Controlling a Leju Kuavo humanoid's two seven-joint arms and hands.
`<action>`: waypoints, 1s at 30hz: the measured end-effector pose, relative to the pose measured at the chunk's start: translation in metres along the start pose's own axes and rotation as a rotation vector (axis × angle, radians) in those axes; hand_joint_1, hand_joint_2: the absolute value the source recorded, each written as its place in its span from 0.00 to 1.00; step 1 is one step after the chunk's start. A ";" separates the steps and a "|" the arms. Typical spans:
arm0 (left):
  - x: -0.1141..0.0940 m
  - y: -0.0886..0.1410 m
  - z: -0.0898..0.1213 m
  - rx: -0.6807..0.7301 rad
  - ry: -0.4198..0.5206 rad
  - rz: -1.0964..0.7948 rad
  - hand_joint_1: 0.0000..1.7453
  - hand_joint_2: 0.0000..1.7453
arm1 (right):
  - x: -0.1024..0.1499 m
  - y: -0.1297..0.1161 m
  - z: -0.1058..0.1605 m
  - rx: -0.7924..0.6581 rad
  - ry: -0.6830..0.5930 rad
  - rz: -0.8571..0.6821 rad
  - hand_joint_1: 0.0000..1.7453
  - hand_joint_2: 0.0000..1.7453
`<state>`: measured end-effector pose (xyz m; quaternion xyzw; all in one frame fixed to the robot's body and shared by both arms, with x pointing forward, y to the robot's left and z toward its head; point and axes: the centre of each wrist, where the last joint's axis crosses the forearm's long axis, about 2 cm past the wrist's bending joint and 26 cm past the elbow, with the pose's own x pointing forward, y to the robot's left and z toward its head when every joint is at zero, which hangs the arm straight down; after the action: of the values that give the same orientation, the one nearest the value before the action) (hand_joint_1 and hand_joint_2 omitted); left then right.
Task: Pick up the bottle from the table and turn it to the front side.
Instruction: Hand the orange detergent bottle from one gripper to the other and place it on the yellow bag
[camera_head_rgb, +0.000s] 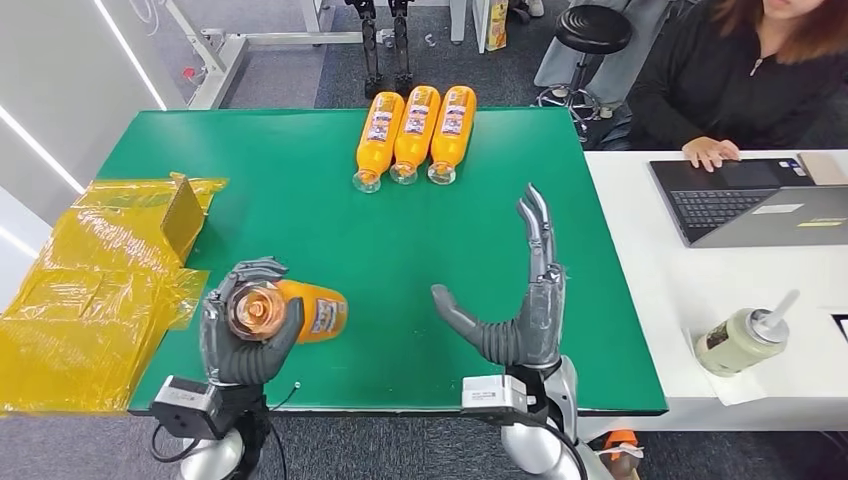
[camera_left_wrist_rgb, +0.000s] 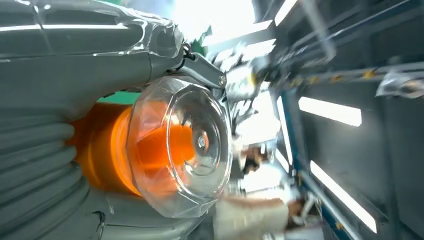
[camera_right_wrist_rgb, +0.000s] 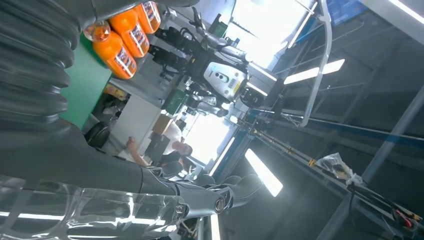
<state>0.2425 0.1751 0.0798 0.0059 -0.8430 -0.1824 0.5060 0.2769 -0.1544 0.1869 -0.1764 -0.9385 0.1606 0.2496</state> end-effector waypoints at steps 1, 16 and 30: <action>0.001 0.005 0.000 0.008 -0.008 -0.034 1.00 1.00 | -0.001 0.000 0.000 0.003 0.001 0.000 0.00 1.00; -0.015 0.110 0.023 0.030 -0.033 -0.746 1.00 1.00 | -0.017 0.004 -0.008 0.058 0.011 -0.033 0.00 1.00; -0.061 0.151 0.028 -0.123 0.043 -1.020 0.97 1.00 | -0.025 -0.003 0.000 0.045 0.030 -0.054 0.00 1.00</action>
<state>0.2746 0.3369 0.0631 0.3906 -0.7099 -0.4550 0.3694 0.2960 -0.1669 0.1775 -0.1476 -0.9352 0.1724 0.2719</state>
